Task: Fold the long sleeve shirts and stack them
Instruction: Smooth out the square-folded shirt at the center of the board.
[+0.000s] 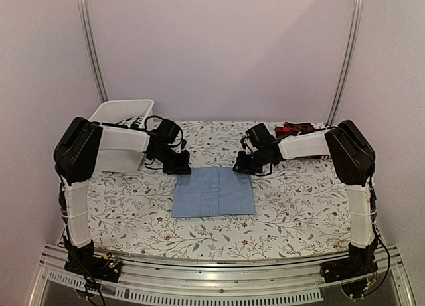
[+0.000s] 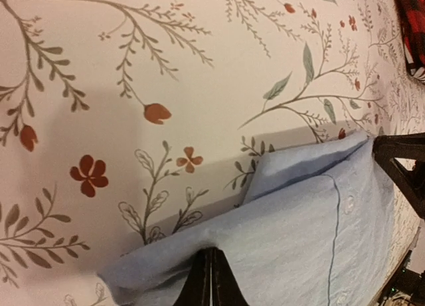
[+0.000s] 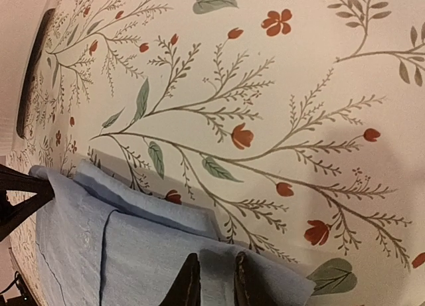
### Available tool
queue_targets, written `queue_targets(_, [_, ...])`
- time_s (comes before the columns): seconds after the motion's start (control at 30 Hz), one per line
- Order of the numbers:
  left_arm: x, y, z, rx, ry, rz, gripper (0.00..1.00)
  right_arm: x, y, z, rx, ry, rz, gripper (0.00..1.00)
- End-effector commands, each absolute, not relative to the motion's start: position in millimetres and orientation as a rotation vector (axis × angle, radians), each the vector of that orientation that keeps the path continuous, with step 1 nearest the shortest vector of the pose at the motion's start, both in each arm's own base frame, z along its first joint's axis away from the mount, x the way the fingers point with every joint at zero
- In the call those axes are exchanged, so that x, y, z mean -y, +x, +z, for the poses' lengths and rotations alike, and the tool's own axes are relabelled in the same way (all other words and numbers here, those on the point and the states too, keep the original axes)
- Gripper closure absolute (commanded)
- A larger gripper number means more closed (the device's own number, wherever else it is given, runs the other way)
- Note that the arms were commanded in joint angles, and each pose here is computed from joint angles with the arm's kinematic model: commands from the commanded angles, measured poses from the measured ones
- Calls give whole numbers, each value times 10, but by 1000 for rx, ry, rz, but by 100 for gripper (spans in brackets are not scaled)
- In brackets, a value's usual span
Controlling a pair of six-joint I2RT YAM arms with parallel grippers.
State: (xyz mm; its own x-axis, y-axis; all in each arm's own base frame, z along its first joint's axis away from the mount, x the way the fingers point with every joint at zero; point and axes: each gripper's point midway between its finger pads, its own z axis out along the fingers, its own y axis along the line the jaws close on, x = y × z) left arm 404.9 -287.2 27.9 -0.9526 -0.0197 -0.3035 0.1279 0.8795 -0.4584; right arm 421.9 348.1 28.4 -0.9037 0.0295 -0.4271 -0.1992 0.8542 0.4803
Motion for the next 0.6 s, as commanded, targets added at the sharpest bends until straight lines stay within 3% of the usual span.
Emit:
queue_targets(0.0, [2580,4218,228,-2749,31,-605,96,-3393,4300,117,-2631,-53,777,83])
queue_targets(0.3, [2243,4274,110,-2771,-50,-557,96,-3185,4334,148,-2624,55,840,81])
queue_targets(0.57, [2240,4297,498,-2708,-25,-562,92,-3110,4385,793,-2519,0,767,68])
